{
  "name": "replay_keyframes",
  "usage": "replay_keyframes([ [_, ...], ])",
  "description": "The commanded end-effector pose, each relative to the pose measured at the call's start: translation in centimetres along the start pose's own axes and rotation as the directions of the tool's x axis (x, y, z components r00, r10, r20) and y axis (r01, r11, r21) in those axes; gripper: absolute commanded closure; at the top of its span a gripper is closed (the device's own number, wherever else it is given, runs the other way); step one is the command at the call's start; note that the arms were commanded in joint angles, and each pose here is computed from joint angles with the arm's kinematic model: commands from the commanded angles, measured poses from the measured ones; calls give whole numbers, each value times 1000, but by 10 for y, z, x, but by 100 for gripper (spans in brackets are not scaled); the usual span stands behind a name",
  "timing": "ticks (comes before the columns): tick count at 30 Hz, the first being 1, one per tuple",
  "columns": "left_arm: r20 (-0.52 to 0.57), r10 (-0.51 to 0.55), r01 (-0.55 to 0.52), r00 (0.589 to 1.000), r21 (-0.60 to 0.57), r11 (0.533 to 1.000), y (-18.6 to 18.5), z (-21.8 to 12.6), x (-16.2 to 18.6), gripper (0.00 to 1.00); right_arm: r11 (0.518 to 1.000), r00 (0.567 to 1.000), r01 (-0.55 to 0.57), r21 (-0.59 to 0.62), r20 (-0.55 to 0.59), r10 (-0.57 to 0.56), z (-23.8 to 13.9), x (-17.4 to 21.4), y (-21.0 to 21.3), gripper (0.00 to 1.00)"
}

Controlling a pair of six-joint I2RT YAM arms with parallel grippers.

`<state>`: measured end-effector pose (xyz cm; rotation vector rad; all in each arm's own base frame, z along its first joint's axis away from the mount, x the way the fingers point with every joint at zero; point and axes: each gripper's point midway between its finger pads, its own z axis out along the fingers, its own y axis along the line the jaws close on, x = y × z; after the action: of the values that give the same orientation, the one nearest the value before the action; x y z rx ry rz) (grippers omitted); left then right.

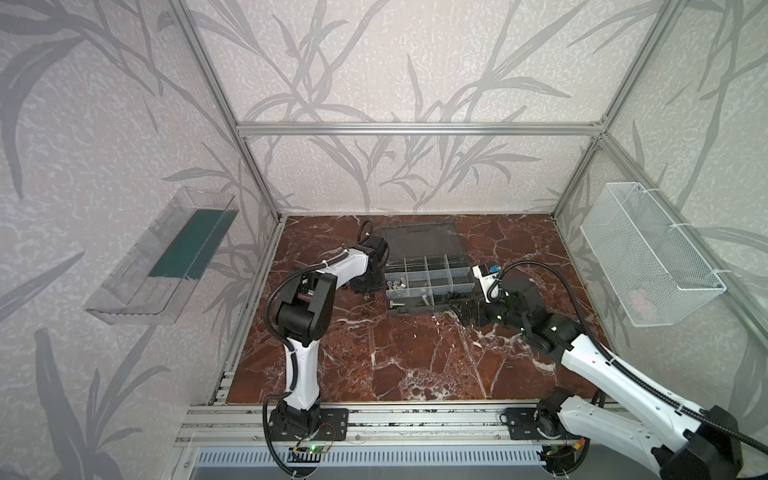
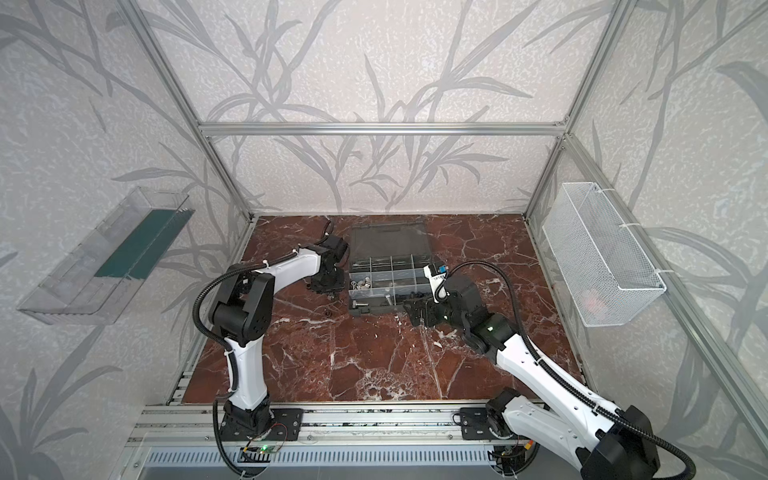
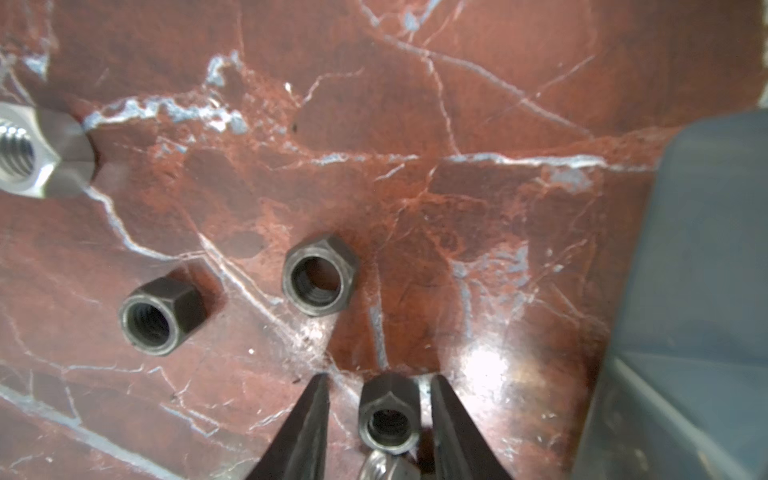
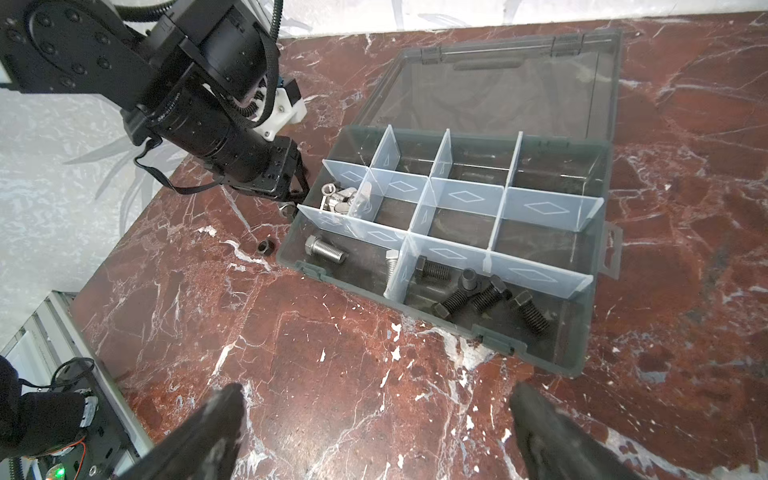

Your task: Sort the screws and nuts into containers

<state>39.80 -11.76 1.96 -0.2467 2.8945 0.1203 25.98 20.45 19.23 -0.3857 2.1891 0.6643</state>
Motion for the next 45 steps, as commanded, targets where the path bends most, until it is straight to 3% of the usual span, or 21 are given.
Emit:
replay_keyframes([
  [1,-31,10,-12,999,-37,999,8,8,9,68,1000,1000,7,-17,11,-7,3,-4,4,1],
  [9,-20,12,-12,1000,-10,1000,1,6,3,80,1000,1000,11,-6,17,-11,-1,-3,2,1],
  [18,124,13,-24,992,87,996,-17,-67,-42,81,1000,1000,11,-2,20,-11,-1,-4,1,1],
  [23,166,8,-41,986,199,979,-42,-88,-59,81,1000,1000,12,-1,20,-11,-1,-4,2,1],
  [34,158,24,-68,987,283,957,-90,-73,-71,80,1000,1000,21,23,16,-22,-5,-2,-3,1],
  [36,149,22,-65,989,287,956,-92,-68,-71,77,999,1000,23,24,15,-23,-5,-2,-3,1],
  [40,137,27,-64,990,267,962,-87,-70,-67,56,1000,1000,22,21,19,-22,-4,-3,-2,1],
  [45,193,4,-50,981,237,970,-59,-103,-66,38,1000,1000,16,6,13,-17,1,-2,0,1],
])
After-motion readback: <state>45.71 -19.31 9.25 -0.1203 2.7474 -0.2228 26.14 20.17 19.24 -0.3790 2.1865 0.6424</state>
